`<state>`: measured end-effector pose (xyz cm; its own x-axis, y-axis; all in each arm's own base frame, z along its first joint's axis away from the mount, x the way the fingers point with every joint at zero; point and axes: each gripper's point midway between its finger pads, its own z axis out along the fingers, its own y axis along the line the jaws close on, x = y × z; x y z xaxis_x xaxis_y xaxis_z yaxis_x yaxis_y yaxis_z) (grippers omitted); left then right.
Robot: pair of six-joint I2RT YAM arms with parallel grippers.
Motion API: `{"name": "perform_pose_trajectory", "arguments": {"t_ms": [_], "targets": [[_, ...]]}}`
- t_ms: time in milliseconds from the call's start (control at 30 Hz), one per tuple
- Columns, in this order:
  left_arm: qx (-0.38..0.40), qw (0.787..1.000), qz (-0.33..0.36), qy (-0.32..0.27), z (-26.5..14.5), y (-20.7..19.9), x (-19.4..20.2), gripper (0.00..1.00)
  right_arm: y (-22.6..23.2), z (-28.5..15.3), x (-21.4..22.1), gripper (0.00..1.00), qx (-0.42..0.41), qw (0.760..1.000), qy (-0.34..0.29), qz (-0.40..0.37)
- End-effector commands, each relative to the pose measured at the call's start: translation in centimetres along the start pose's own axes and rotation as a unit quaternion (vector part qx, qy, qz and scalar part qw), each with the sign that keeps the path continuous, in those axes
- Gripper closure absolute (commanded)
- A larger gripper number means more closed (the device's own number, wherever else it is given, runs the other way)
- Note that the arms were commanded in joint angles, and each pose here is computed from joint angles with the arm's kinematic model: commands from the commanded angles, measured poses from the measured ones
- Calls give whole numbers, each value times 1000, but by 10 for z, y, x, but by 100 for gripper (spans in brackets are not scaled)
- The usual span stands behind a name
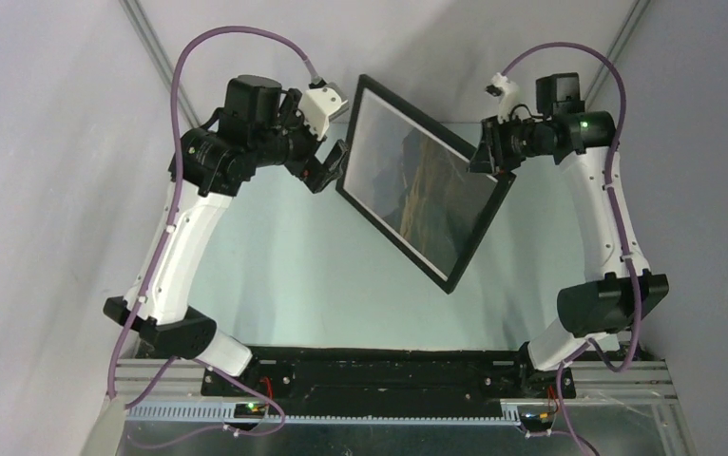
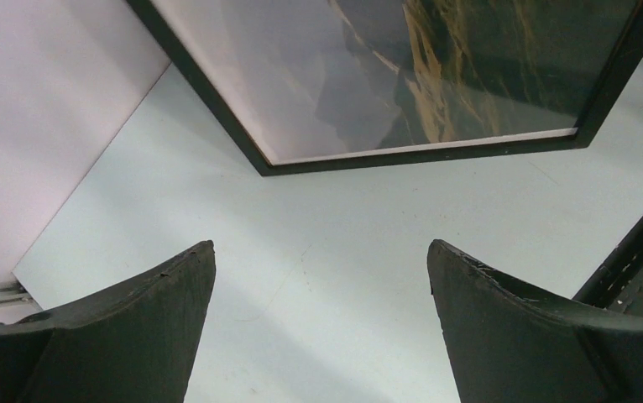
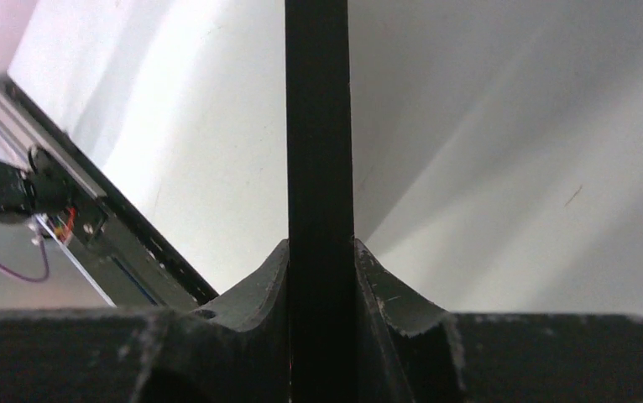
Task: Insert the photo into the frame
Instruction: Turn over the photo frame at the center of the board.
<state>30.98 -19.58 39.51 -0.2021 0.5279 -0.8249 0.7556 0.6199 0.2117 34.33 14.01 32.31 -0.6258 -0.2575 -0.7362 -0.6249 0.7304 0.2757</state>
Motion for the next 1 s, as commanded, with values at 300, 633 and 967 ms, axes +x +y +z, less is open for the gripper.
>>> {"name": "perform_pose_trajectory", "arguments": {"t_ms": [300,633,967], "targets": [[-2,999,-37,-2,17,3,7,1,-68,-8,-7,100,38,973,-176,147],[-41,988,-144,27,58,27,43,0,-96,19,52,100,69,950,-211,221],[-125,947,-288,62,106,67,106,0,-114,47,114,100,114,926,-230,275]]}}
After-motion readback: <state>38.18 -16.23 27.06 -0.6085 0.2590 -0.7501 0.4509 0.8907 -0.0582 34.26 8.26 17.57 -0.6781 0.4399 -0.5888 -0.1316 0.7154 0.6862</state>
